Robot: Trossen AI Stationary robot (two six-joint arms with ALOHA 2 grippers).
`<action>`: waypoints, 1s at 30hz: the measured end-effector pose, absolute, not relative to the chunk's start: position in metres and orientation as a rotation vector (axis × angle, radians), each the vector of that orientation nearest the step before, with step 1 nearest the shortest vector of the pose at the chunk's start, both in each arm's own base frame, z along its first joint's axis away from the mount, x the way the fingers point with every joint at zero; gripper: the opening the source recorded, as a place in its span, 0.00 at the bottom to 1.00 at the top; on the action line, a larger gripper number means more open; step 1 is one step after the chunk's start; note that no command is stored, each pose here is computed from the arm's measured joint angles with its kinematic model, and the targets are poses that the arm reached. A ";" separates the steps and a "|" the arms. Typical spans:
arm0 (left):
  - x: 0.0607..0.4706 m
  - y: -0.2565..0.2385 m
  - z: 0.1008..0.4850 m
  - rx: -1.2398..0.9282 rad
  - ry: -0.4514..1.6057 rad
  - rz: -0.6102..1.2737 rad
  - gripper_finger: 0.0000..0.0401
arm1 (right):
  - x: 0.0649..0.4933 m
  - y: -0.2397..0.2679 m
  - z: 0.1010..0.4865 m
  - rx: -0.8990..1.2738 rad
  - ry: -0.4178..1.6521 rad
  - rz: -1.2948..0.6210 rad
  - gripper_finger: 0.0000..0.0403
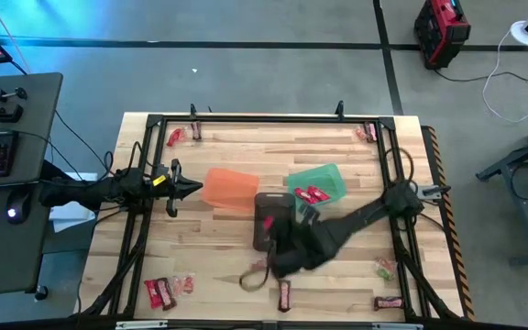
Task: Sort candy by brand, put in halloween buckets
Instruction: Put the red chocolate bar into the green bin
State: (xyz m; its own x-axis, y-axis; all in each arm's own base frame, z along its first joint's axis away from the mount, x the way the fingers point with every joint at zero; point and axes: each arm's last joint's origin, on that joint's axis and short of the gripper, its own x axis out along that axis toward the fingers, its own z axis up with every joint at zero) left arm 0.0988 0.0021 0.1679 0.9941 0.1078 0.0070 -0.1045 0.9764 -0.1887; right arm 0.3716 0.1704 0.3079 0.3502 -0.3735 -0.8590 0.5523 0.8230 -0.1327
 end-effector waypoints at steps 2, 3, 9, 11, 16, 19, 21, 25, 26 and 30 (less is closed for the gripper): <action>0.099 0.002 0.168 -0.189 -0.018 0.107 0.00 | 0.371 0.155 0.297 0.236 1.078 -0.600 0.04; 0.099 0.002 0.168 -0.189 -0.018 0.107 0.00 | 0.373 0.148 0.291 0.269 1.080 -0.571 0.03; 0.099 0.002 0.168 -0.189 -0.018 0.107 0.00 | 0.358 0.105 0.253 0.414 1.103 -0.620 0.02; 0.099 0.002 0.168 -0.189 -0.018 0.107 0.00 | 0.345 0.087 0.257 0.435 1.054 -0.704 0.02; 0.099 0.002 0.168 -0.189 -0.018 0.107 0.00 | 0.301 0.045 0.251 0.571 1.056 -0.862 0.02; 0.099 0.002 0.168 -0.189 -0.018 0.108 0.00 | 0.276 0.023 0.245 0.682 1.013 -0.950 0.03; 0.099 0.002 0.168 -0.189 -0.018 0.107 0.00 | 0.266 0.016 0.243 0.710 0.978 -0.945 0.03; 0.099 0.002 0.168 -0.189 -0.018 0.107 0.00 | 0.252 0.009 0.238 0.717 0.925 -0.930 0.07; 0.099 0.002 0.168 -0.189 -0.018 0.107 0.00 | 0.251 0.007 0.236 0.711 0.934 -0.916 0.09; 0.099 0.002 0.168 -0.189 -0.018 0.107 0.00 | 0.248 0.001 0.228 0.668 1.011 -0.839 0.19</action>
